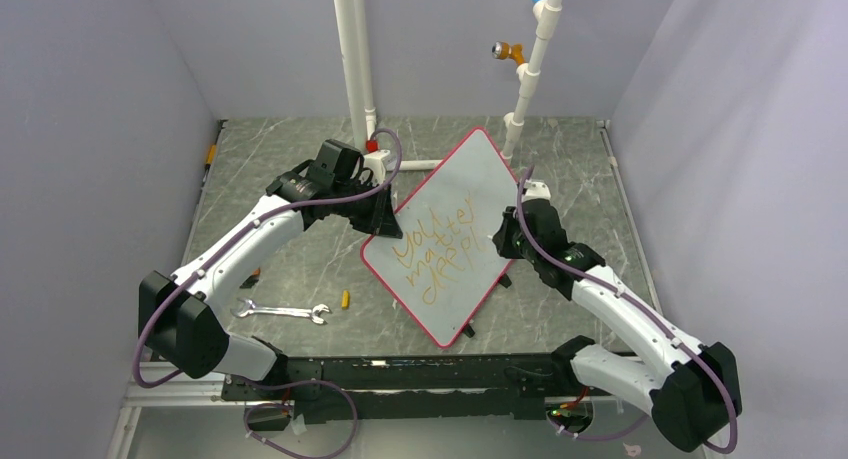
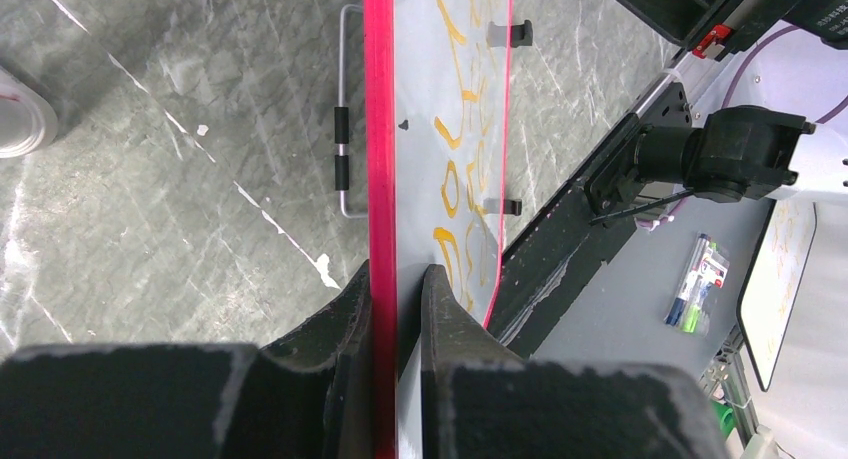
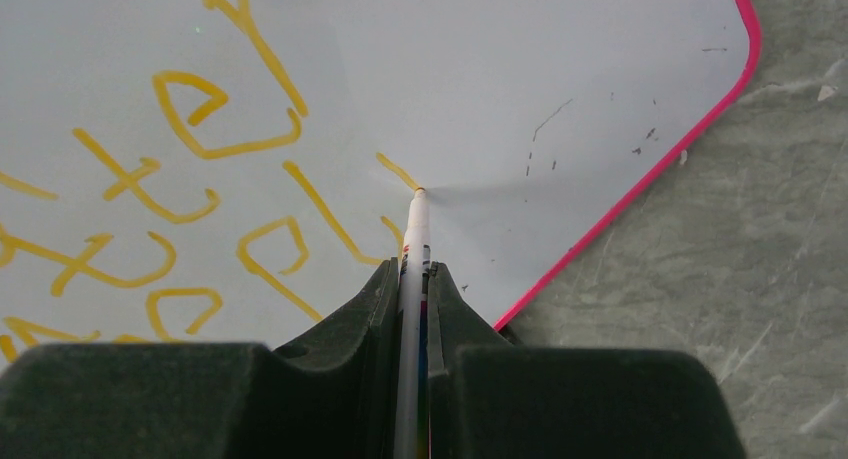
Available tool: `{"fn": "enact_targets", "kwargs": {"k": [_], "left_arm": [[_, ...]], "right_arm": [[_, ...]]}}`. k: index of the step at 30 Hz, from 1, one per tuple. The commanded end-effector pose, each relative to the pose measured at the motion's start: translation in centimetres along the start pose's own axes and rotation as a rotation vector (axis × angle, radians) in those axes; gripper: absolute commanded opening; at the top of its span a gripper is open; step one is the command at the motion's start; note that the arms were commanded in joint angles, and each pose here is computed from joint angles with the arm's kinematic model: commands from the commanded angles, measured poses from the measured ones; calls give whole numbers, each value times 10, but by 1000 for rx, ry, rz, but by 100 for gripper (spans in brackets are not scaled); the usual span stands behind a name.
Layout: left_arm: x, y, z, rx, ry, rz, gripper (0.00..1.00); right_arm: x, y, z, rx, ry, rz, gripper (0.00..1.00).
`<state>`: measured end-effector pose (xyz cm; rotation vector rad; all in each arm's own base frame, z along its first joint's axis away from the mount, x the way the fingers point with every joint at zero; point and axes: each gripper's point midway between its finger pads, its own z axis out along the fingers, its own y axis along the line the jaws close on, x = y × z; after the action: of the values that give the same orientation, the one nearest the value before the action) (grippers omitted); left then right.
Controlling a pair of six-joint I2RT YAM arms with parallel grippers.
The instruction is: Write a sentence on the whiteboard
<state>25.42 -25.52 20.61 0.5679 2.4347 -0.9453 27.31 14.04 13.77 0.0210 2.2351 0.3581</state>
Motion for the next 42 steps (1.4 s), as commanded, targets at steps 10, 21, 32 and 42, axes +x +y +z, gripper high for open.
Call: {"fn": "enact_targets", "kwargs": {"k": [10, 21, 32, 42], "left_arm": [[-18, 52, -10, -268, -74, 102, 0], [-17, 52, -7, -266, -66, 105, 0], [-16, 53, -5, -268, -60, 104, 0], [-16, 53, -6, -270, -63, 105, 0]], "right_arm": [[-8, 3, 7, 6, -13, 23, 0], [-40, 8, 18, 12, -62, 24, 0], [-59, 20, 21, -30, -94, 23, 0], [-35, 12, 21, -28, -42, 20, 0]]}}
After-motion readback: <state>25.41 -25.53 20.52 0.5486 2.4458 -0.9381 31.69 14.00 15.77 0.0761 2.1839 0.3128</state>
